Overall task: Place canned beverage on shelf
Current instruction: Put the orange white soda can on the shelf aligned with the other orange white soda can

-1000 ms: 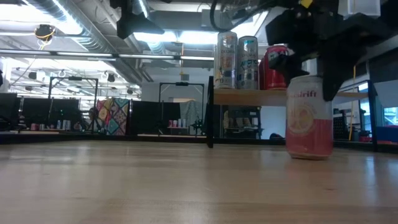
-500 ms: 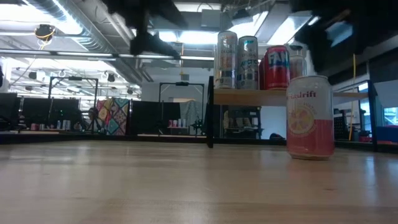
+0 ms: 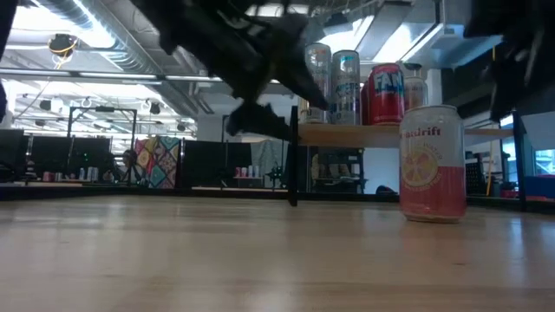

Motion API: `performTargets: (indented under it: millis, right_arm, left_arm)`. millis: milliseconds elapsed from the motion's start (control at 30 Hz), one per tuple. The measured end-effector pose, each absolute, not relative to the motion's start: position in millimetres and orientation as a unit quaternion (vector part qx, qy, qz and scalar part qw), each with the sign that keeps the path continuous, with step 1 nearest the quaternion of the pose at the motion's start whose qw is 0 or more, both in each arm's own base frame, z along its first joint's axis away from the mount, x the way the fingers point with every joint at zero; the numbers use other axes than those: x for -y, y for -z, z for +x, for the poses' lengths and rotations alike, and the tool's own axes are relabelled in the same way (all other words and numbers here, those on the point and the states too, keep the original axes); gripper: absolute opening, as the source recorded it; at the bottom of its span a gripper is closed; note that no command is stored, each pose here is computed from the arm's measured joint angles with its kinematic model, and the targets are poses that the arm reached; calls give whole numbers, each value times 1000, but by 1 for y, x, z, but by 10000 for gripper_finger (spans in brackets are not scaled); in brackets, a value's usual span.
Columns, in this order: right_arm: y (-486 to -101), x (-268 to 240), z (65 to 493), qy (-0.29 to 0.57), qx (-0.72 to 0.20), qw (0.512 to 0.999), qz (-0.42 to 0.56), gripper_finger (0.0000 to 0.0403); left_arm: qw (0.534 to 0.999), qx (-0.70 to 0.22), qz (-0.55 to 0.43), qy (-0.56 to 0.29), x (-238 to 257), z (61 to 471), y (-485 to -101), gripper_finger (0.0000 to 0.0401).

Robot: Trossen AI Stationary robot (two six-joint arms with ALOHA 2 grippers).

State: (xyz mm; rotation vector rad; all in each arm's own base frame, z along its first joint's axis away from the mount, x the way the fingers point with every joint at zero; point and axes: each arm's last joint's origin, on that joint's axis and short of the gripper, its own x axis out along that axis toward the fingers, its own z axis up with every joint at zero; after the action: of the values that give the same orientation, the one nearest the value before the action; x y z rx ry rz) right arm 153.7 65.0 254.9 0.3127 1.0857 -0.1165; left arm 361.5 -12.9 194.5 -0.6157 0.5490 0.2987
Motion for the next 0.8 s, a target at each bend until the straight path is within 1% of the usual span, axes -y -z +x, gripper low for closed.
performTargets:
  millis: [200, 300, 433, 533, 633, 800]
  right_arm:
    - [-224, -76, 156, 75, -479, 860, 158, 376]
    - [-213, -76, 159, 107, -471, 861, 157, 376]
    - [-207, -76, 165, 150, -448, 868, 151, 376]
    - [-205, -77, 170, 170, -431, 873, 149, 376]
    - [-203, -79, 175, 172, -420, 878, 151, 376]
    - [-200, -80, 176, 177, -428, 875, 143, 376]
  left_arm:
    - [906, -268, -279, -170, 10, 400, -179, 329]
    - [904, -269, -273, -192, 5, 415, -170, 329]
    - [903, -261, -264, -218, 2, 433, -161, 329]
    - [906, -255, -261, -214, 3, 446, -160, 329]
    - [913, -251, -251, -202, 8, 456, -162, 329]
    - [917, -252, -243, -191, 17, 458, -163, 329]
